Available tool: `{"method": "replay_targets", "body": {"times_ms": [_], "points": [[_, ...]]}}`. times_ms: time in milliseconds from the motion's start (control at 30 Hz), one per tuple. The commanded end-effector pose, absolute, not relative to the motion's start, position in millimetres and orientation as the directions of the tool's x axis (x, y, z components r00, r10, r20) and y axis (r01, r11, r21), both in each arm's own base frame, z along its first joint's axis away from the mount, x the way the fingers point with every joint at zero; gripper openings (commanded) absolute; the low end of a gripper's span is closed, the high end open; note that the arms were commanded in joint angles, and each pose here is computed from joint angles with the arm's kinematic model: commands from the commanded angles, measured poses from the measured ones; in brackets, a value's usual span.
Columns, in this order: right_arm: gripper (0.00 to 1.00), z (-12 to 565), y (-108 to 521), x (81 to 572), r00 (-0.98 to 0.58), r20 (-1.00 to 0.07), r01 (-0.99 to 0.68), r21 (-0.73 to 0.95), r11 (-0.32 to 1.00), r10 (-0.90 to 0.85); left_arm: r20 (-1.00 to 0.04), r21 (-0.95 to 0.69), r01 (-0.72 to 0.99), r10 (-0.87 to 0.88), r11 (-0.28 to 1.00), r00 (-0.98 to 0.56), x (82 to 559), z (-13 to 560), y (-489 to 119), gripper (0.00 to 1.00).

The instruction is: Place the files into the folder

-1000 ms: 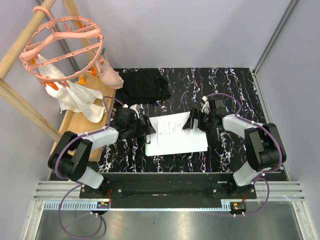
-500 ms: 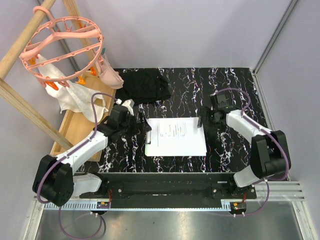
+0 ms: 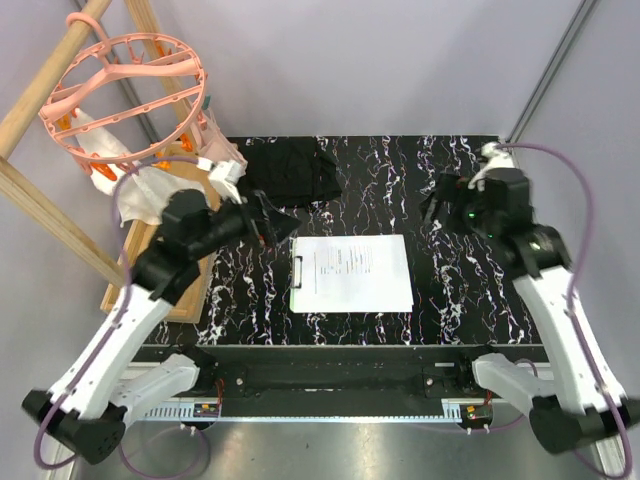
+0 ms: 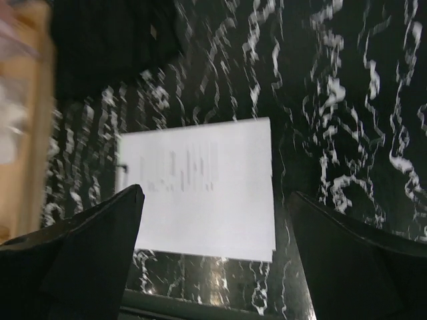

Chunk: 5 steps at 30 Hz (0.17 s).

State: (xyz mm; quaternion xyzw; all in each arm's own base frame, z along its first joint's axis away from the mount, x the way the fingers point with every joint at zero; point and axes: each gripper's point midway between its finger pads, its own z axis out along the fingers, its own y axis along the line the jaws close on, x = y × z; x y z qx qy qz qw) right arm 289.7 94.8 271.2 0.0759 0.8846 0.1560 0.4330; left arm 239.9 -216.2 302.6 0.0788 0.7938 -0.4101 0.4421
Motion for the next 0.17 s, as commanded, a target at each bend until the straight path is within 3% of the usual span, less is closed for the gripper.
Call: {"method": "replay_targets", "body": {"times_ms": [0,133], "points": [[1.0,384,77,252,-0.342,-0.887,-0.1,0.362,0.927,0.31,-0.881,-0.473,0.62,-0.317,0.626,-0.352,209,418,-191,0.99],[1.0,450,69,214,-0.167,-0.93,-0.19,0.357,0.915,0.328,-0.899,-0.416,0.65,-0.395,0.637,-0.189,175,492,-161,0.99]]}}
